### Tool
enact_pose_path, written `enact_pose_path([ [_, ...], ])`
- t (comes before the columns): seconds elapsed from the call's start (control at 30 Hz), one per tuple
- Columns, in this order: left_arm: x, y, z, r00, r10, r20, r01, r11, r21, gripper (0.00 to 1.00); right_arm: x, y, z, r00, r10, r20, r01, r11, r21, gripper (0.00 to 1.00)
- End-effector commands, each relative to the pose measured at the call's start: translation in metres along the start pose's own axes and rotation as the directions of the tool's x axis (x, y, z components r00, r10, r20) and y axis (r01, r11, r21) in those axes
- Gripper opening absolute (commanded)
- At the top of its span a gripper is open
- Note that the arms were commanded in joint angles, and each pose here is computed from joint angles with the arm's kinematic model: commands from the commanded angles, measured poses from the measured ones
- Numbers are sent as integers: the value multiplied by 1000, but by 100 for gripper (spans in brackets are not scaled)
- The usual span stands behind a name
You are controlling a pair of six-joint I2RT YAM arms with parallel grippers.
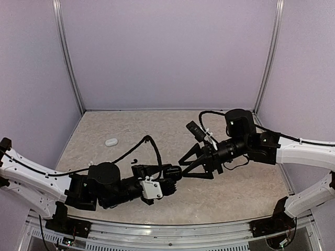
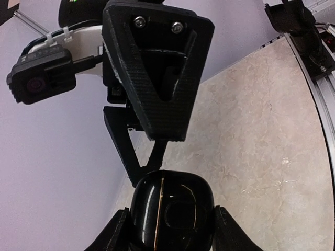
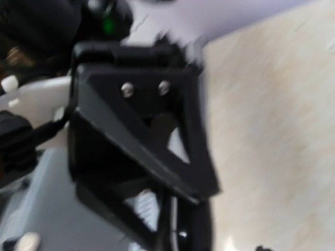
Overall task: Insert the wireless bluetooth earbuds into the charging case
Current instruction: Pass from the right arm to the left, then pass from the left arm to the right
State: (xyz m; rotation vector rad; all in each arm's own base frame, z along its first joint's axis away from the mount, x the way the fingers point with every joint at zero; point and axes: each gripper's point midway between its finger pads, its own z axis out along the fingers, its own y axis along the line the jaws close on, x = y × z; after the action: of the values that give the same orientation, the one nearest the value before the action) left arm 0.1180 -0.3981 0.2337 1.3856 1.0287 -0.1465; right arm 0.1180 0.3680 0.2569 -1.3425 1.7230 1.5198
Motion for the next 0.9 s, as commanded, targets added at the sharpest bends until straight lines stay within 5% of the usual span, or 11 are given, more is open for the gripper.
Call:
enact_pose_path([
  [0.0,-14,35,-1,996,-59,60,67,987,-143,35,-46,-18,-31,966,-175,189,120,955,271,78],
  [0.1,-17,41,1,996,-53,75,65,983,-170,36,-61,-12,-52,911,-316,265,209,908,364,98],
  [0.2,-16,46,3,996,-49,79,63,980,-188,36,-68,-7,-70,853,-389,347,224,874,431,100],
  [0.63,-23,61,4,992,-31,124,61,967,-246,36,-50,-15,-32,943,-164,290,96,967,235,100],
  [0.87,-23,60,7,992,-11,122,42,966,-253,35,-46,-9,-15,958,-100,268,76,992,98,79],
])
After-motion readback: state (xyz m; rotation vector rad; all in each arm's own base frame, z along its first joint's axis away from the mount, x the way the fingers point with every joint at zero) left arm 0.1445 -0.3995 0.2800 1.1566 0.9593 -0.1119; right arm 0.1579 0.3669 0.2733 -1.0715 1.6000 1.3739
